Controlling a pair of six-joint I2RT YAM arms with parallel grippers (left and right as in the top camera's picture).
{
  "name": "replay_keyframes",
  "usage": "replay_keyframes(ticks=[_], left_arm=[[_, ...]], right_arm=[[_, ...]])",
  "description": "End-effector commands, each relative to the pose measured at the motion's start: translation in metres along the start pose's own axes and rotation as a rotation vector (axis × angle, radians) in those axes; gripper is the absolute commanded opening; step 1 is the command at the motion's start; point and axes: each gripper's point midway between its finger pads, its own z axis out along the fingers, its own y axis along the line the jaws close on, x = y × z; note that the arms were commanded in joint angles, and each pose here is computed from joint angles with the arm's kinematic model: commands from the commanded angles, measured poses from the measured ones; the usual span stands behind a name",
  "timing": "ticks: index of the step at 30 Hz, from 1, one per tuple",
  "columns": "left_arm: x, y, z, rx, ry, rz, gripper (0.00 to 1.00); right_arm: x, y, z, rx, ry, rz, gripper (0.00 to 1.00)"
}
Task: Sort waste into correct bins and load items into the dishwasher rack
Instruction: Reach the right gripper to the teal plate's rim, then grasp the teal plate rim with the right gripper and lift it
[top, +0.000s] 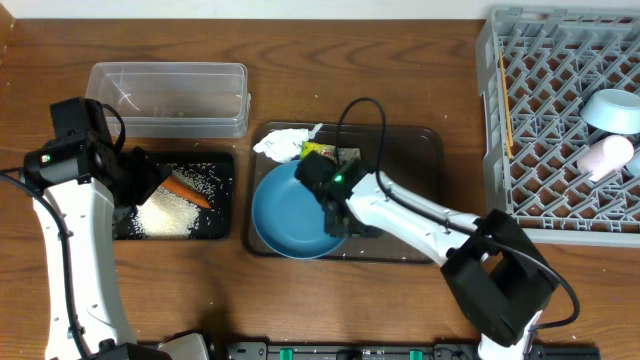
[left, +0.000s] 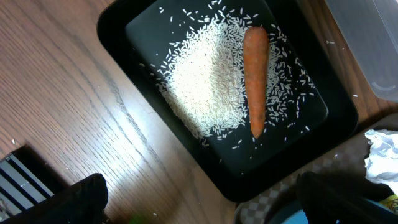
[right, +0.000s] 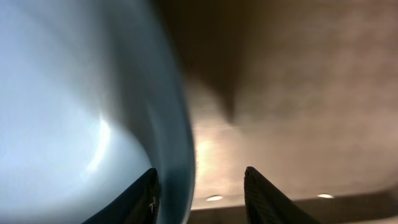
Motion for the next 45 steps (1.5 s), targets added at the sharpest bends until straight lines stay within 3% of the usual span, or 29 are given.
replay_keyframes(ticks=[1, 4, 12, 15, 18, 20, 24, 25, 34, 36, 39, 45], left_arm=[[-0.001, 0.001, -0.002, -0.004, -0.004, -0.016, 1.00], [-0.001, 0.001, -0.002, -0.004, -0.004, -0.016, 1.00], [-0.001, 0.001, -0.002, -0.004, -0.004, -0.016, 1.00], [-0.001, 0.001, -0.002, -0.004, -0.004, -0.016, 1.00], [-0.001, 0.001, -0.002, -0.004, -0.004, -0.016, 1.00], [-0.001, 0.001, -0.002, -0.004, -0.004, -0.016, 1.00], [-0.001, 0.001, -0.002, -0.004, -0.004, -0.016, 1.00], [-0.001, 0.001, -0.002, -0.004, -0.004, -0.016, 1.00], [-0.001, 0.001, -0.002, -0.004, -0.004, -0.016, 1.00], [-0.001, 0.001, -0.002, -0.004, -0.004, -0.016, 1.00], [-0.001, 0.001, -0.002, -0.004, -0.004, -0.016, 1.00], [-0.001, 0.001, -0.002, -0.004, -0.004, -0.016, 1.00]], right_arm=[[-0.010, -0.026, 0.004, 0.068, 0.005, 0.058, 0.41], [-0.012, -0.043, 0.000, 0.099, 0.031, 0.091, 0.34], [-0.027, -0.099, -0.042, 0.169, -0.044, 0.197, 0.40], [-0.029, -0.109, -0.064, 0.122, -0.074, 0.237, 0.41], [-0.028, -0.094, -0.091, -0.043, -0.099, 0.206, 0.48], [-0.026, -0.060, -0.112, -0.233, -0.124, 0.040, 0.57], [-0.018, 0.014, -0.153, -0.534, -0.236, -0.268, 0.96], [-0.016, 0.029, -0.159, -0.563, -0.271, -0.321, 0.99], [0.009, 0.106, -0.124, -0.517, -0.341, -0.452, 0.99], [0.008, 0.113, -0.102, -0.457, -0.339, -0.435, 0.93], [0.003, 0.110, -0.069, -0.329, -0.357, -0.398, 0.92], [0.002, 0.121, -0.030, -0.272, -0.346, -0.408, 0.84]])
